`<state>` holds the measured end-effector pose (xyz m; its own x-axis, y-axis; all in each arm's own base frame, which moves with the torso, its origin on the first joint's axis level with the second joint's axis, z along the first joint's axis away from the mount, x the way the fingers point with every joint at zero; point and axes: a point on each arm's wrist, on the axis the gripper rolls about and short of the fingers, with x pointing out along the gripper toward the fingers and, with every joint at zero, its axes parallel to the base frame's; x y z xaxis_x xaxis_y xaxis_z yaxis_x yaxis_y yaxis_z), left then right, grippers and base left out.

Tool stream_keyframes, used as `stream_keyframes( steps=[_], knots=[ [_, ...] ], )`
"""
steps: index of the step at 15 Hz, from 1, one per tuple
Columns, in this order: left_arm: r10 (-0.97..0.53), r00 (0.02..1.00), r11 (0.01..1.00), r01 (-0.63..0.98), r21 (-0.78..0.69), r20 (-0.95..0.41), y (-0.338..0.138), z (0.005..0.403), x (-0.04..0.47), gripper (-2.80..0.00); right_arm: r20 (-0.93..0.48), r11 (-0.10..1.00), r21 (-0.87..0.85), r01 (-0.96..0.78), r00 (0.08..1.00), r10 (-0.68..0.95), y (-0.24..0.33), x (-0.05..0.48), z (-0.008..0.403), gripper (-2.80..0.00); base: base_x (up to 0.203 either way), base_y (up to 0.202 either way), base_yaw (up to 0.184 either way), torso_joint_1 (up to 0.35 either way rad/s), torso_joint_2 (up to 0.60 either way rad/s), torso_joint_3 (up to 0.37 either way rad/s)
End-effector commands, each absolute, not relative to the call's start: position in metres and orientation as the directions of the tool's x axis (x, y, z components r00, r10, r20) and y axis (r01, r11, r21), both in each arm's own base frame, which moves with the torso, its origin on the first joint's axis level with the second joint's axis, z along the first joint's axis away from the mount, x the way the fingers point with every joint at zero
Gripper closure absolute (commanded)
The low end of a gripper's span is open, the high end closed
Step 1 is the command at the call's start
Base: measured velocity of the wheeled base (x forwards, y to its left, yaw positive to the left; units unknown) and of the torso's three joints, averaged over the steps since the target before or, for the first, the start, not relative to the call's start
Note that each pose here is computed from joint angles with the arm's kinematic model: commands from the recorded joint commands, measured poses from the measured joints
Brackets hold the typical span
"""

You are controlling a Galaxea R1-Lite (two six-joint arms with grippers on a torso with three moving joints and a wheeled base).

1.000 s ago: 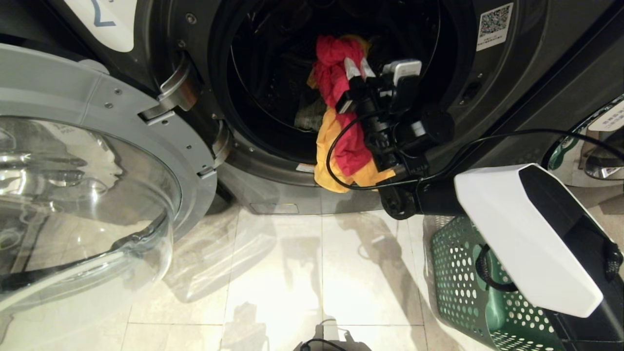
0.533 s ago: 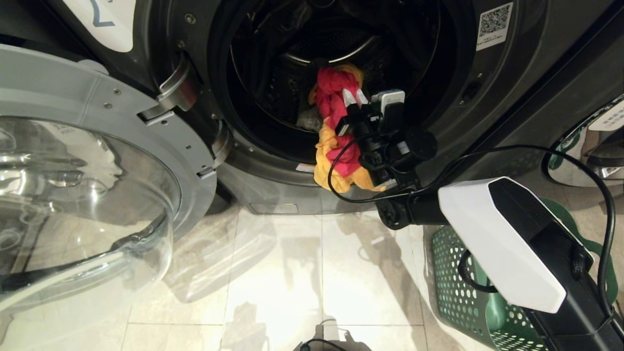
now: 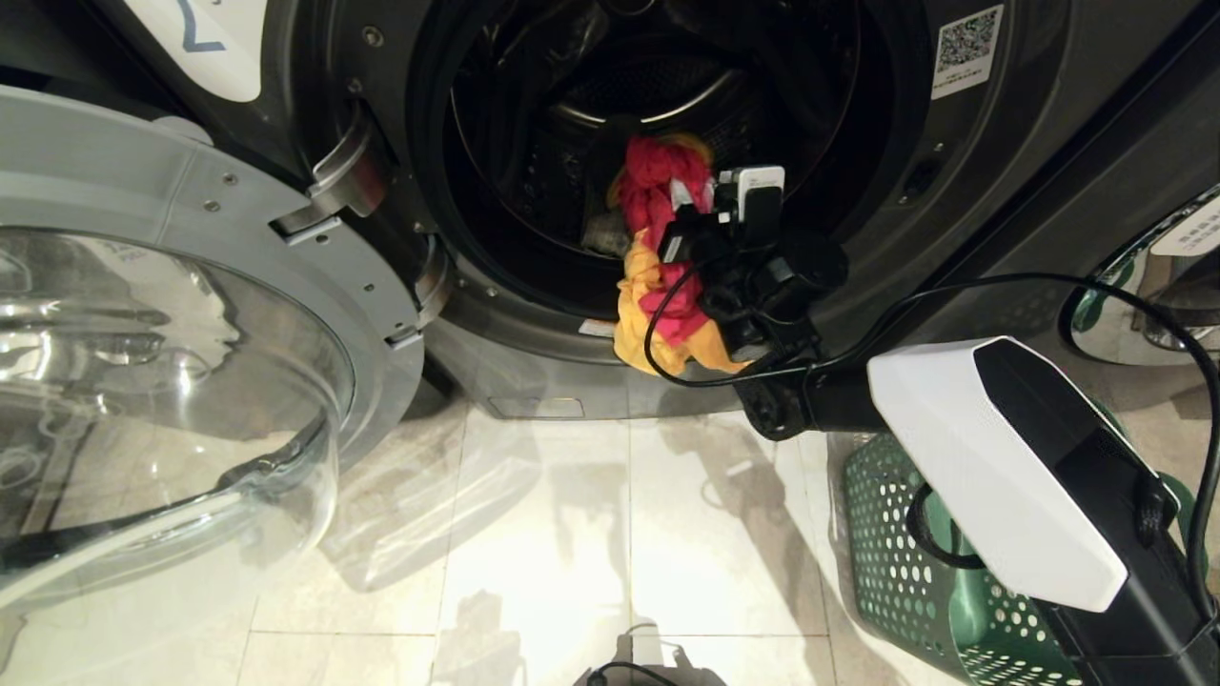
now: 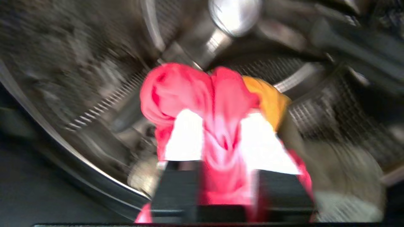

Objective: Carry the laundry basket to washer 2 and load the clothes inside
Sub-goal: Place the clothes into the washing machine

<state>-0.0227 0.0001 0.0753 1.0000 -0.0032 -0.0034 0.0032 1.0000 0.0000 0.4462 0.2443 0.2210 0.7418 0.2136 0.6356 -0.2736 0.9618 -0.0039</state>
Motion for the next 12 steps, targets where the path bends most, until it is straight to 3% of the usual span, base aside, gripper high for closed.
stream_keyframes(
  steps=[1,12],
  knots=[
    [-0.003,1.000,1.000,0.003,-0.001,-0.004,0.000,0.075,-0.023,0.00,0.639,0.964,-0.002,-0.264,0.741,0.204,0.239,0.442,0.236,-2.80,0.000,0.000,0.000,0.000,0.00,0.000],
    [-0.003,1.000,1.000,0.003,0.000,-0.003,0.000,0.075,-0.023,0.00,0.610,0.963,0.031,-0.267,0.769,0.193,0.235,0.407,0.298,-2.80,0.000,0.000,0.000,0.000,0.00,0.000]
  ],
)
